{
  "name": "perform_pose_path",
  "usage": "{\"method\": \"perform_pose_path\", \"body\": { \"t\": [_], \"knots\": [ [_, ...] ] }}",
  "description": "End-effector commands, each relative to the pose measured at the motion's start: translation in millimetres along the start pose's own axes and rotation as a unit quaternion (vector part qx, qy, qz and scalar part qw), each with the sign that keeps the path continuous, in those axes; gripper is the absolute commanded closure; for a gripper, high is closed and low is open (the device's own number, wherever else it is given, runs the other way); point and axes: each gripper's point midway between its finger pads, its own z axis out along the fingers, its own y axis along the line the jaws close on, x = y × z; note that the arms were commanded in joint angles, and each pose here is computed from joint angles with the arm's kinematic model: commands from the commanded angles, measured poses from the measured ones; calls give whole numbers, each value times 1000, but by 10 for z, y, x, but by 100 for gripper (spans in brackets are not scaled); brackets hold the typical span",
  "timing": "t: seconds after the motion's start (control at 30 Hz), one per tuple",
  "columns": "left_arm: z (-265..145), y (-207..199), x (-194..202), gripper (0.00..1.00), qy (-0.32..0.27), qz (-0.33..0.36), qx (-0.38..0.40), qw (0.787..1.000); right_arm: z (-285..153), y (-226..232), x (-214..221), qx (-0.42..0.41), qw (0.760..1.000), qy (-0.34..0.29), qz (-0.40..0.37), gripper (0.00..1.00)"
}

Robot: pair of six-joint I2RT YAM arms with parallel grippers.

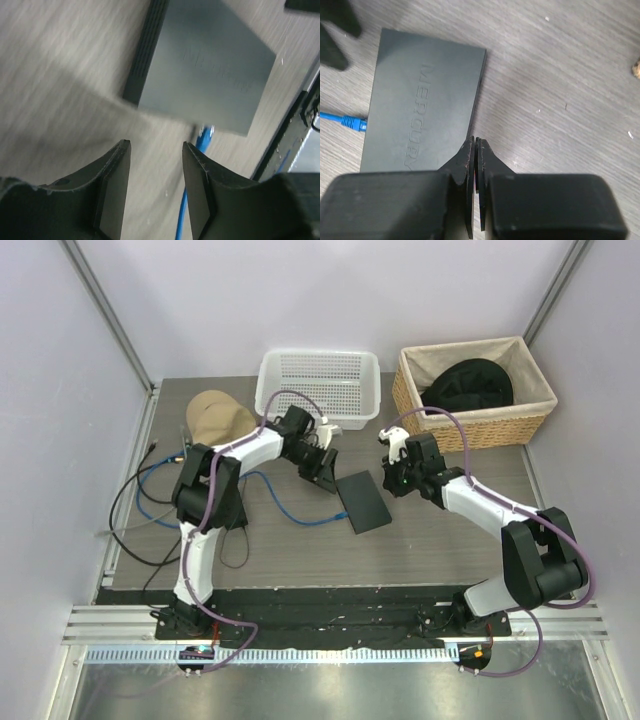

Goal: Pull the plug from the switch port

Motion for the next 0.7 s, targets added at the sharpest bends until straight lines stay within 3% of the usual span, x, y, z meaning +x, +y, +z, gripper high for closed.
{"method": "perform_pose_path", "body": {
  "t": [0.0, 0.17, 0.37, 0.53, 0.67],
  "knots": [
    [197, -58, -286, 51, -14, 19, 16, 1000, -38, -9, -7, 2, 1000, 0, 8, 95],
    [274, 41, -569, 48, -37, 29, -1, 999, -30, 35, 30, -10, 1000, 11, 12, 95],
    [-12, -97, -711, 48, -51, 25, 15, 998, -15, 86, 61, -23, 999, 16, 22, 94],
    [-184, -222, -455, 49, -39, 30, 29, 998, -5, 118, 70, -32, 999, 17, 24, 94],
    [-110, -374, -171, 47, -5, 20, 99, 995, 20, 154, 70, -42, 999, 17, 31, 94]
  ]
}}
